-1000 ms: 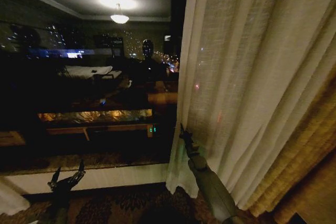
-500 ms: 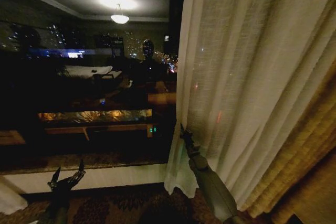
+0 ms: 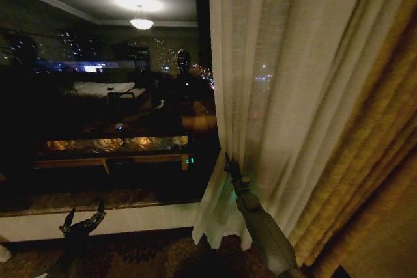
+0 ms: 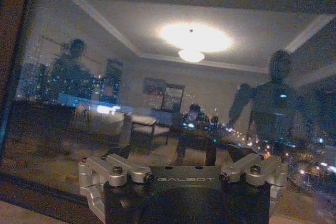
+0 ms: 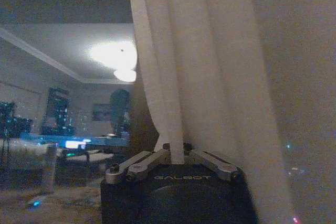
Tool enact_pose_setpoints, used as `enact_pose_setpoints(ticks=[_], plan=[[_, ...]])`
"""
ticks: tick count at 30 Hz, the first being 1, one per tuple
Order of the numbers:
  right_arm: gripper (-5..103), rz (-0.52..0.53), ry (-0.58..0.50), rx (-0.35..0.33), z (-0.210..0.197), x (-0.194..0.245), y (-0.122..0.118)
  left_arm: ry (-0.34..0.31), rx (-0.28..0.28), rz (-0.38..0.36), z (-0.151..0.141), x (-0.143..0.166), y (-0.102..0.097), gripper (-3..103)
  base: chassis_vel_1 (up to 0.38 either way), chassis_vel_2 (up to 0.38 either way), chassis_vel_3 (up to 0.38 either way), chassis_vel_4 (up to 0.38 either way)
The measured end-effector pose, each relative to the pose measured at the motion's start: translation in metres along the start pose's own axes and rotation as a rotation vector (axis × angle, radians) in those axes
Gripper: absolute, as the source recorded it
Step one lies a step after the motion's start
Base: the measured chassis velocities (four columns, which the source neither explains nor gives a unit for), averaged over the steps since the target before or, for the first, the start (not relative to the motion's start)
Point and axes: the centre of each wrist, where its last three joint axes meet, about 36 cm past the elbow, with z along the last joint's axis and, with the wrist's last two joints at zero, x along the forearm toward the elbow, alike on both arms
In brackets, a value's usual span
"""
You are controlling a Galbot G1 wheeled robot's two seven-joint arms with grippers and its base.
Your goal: Open the curtains by pulling them apart, changing their state from closed to fully open.
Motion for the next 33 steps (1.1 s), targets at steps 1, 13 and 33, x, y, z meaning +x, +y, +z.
enact_pose_setpoints(ticks=[1, 13, 33], plan=[[0, -0.004, -0.001, -0.001, 0.000, 0.001, 0.000, 0.000, 0.000, 0.000, 0.000, 0.000, 0.000, 100, -0.350, -0.335, 0.359, 0.379], [0, -0.048, -0.014, 0.032, 0.002, 0.005, -0.002, 0.000, 0.000, 0.000, 0.000, 0.000, 0.000, 100, -0.176, -0.170, 0.182, 0.168], [0, 0.271, 0.133, 0.131, 0.011, -0.002, -0.104, 0.000, 0.000, 0.000, 0.000, 0.000, 0.000, 100, 0.009, 0.009, -0.011, -0.011]])
